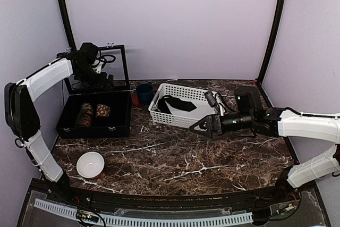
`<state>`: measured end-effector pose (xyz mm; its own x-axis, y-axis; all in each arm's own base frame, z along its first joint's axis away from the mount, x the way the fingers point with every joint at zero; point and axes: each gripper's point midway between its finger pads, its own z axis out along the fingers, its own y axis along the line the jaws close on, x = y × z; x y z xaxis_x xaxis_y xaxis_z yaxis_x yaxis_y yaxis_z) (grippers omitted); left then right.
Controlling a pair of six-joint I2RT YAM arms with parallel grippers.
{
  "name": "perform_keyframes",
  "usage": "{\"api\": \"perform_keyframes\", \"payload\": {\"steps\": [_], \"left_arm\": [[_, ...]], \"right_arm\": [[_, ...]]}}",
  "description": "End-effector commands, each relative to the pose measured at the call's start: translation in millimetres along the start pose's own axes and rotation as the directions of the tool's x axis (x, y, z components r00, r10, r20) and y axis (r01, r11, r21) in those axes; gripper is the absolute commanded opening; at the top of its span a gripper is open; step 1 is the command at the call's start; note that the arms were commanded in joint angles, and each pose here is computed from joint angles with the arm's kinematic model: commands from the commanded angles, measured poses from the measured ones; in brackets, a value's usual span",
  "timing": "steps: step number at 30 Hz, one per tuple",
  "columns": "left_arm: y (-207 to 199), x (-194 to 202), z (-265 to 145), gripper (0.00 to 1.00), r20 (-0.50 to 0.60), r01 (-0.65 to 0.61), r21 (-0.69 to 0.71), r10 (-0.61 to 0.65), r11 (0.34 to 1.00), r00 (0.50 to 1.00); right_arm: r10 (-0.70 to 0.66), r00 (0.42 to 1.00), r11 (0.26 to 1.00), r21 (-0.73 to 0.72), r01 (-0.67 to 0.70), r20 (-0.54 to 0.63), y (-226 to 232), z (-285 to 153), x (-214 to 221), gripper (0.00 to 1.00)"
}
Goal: Roll the ties
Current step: Place the tie in the storage box, then reset both arms
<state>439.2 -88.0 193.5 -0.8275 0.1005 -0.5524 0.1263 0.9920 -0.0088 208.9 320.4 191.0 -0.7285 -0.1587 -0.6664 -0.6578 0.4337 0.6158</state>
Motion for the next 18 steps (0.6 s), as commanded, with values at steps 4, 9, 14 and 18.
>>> {"api": "perform_keyframes", "payload": {"steps": [4, 9, 14, 18], "left_arm": [[-44, -22, -80, 0.99, 0.217, -0.127, -0.025, 0.130, 0.992, 0.967], [-96, -25, -114, 0.99, 0.411, -0.170, 0.001, 0.154, 0.985, 0.898], [-139, -5, -132, 0.99, 0.525, -0.179, 0.129, 0.086, 0.975, 0.847], [-166, 26, -122, 0.99, 0.541, -0.194, 0.175, 0.070, 0.965, 0.838]], "right_arm": [[-0.032, 0.994, 0.996, 0.091, 0.022, 0.106, -7, -28, -36, 0.97], [-0.014, 0.986, 0.984, 0.177, -0.016, 0.167, -22, -50, -48, 0.97], [-0.003, 0.979, 0.960, 0.274, -0.053, 0.202, -38, -69, -48, 0.97], [0.008, 0.971, 0.938, 0.334, -0.091, 0.240, -51, -82, -43, 0.97]]}}
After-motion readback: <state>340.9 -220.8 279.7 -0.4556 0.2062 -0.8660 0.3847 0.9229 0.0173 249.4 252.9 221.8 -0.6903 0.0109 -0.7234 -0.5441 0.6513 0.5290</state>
